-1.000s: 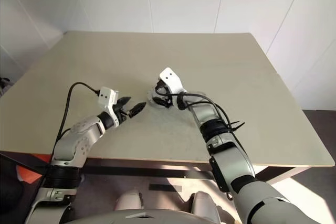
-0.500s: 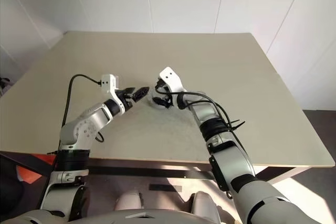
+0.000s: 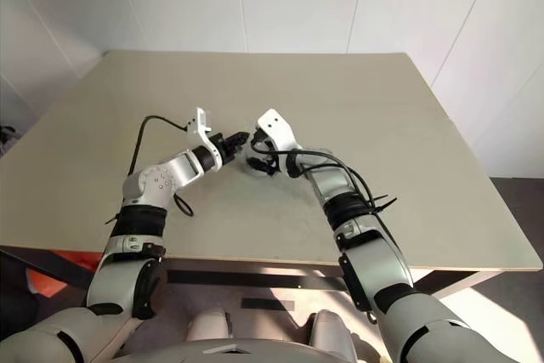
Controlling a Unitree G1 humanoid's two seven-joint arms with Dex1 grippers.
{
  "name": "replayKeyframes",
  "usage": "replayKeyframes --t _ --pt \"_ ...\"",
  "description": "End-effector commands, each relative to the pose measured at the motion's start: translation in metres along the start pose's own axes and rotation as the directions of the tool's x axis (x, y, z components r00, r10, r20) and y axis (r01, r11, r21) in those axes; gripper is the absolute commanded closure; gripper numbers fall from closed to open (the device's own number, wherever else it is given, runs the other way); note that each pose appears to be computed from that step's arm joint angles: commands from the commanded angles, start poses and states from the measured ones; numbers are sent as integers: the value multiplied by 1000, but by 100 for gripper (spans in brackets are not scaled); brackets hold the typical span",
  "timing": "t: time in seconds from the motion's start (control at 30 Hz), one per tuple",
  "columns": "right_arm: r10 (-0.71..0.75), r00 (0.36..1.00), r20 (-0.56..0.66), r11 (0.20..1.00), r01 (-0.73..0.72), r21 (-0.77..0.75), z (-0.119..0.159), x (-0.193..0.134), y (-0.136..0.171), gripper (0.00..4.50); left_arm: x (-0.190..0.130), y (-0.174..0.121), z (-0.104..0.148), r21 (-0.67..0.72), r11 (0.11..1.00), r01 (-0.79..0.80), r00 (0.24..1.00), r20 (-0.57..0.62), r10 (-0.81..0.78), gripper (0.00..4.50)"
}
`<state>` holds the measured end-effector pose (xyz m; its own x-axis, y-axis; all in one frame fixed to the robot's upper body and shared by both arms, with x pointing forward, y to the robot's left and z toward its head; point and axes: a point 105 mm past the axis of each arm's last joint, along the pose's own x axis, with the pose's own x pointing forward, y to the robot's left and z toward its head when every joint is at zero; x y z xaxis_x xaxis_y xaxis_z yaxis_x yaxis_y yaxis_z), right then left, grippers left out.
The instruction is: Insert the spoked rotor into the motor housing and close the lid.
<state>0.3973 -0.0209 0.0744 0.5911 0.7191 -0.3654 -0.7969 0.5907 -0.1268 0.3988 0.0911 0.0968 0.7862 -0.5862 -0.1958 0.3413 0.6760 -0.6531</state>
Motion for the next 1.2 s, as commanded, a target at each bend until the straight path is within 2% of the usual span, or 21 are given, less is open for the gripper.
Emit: replayKeyframes --t 0.03,0.3,0.57,0.63,0.7,1.0,1.2 --pt "-4 998 -62 1000 5 13 -17 1 3 130 2 -3 0 11 1000 -12 999 -37 12 448" --pt "-8 999 -53 1000 9 15 -13 0 2 130 -8 5 -17 -33 999 -31 991 -135 26 448" --pt "4 1000 -28 1000 -4 12 -4 -2 1 130 -11 5 -18 -43 998 -35 990 -139 29 448" --pt "24 999 -22 1000 -23 14 -2 -4 3 56 -11 6 -18 -42 998 -38 990 -138 32 450" --pt "25 1000 -12 1000 -25 2 0 -5 4 1 -12 6 -18 -42 998 -38 990 -138 32 450" --pt "81 995 49 995 -78 -59 22 -18 11 1 -12 7 -18 -43 998 -46 989 -142 39 450" --pt "45 994 100 998 -40 -54 45 -37 -2 1 -11 8 -17 -47 998 -48 990 -137 41 450"
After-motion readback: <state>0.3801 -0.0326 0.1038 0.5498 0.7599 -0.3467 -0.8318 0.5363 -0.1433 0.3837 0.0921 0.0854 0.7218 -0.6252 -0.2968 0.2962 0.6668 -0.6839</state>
